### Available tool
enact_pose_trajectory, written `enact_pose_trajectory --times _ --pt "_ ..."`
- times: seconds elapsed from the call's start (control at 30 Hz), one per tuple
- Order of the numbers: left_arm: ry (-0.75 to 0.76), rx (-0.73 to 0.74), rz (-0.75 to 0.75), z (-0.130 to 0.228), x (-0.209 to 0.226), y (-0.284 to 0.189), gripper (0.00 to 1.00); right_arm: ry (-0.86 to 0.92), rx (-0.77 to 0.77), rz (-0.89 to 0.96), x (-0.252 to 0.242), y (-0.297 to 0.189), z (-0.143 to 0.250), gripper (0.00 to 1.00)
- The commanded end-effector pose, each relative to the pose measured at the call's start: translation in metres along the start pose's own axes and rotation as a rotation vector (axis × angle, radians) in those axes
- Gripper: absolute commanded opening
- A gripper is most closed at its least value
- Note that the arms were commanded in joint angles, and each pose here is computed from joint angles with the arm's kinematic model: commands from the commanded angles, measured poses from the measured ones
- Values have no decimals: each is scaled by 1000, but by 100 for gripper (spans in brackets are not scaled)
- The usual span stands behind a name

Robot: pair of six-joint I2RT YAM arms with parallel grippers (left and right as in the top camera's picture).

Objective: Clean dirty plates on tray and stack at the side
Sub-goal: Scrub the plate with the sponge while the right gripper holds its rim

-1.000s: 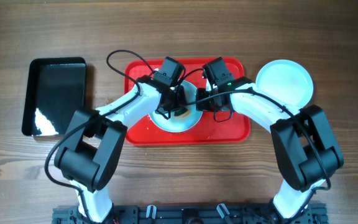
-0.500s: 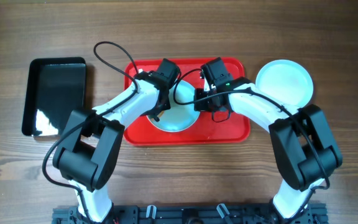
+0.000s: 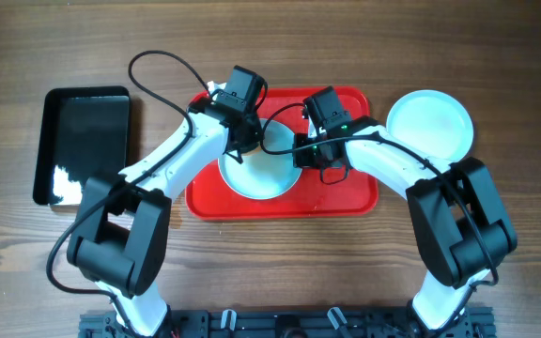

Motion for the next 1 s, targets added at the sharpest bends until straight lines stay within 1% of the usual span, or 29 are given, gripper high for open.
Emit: enact_pose_trajectory --times 0.0,0.2,0.3,0.4,0.5,0.53,0.6,0.7,0.87,0.97 --pt "-1 52 65 4 -10 14 4 16 45 83 -17 17 9 4" --pt "1 136 144 13 -19 51 4 16 42 81 -16 17 8 4" --pt "1 152 130 17 -17 63 4 15 43 82 -16 17 8 4" --pt "-1 129 20 17 -4 67 4 16 44 82 -17 17 8 4" --pt "6 79 -145 15 15 66 4 16 44 83 -17 17 8 4" --pt "11 62 -227 14 25 64 4 16 45 83 -17 17 9 4" --pt "19 53 -341 14 41 61 4 18 46 84 -17 17 8 4" --pt "31 69 -464 15 60 55 4 20 48 85 -18 17 9 4" --pt "41 81 -531 14 69 45 4 22 47 86 -18 17 8 5" --pt "37 62 -515 6 63 32 4 23 47 86 -19 17 8 4"
Point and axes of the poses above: each gripper's point midway between its finger pads, its own y axis out along the fingers, its own x axis along the line the jaws close on, z = x × y, the point moved 9 cm from there along -y, back along the fingers
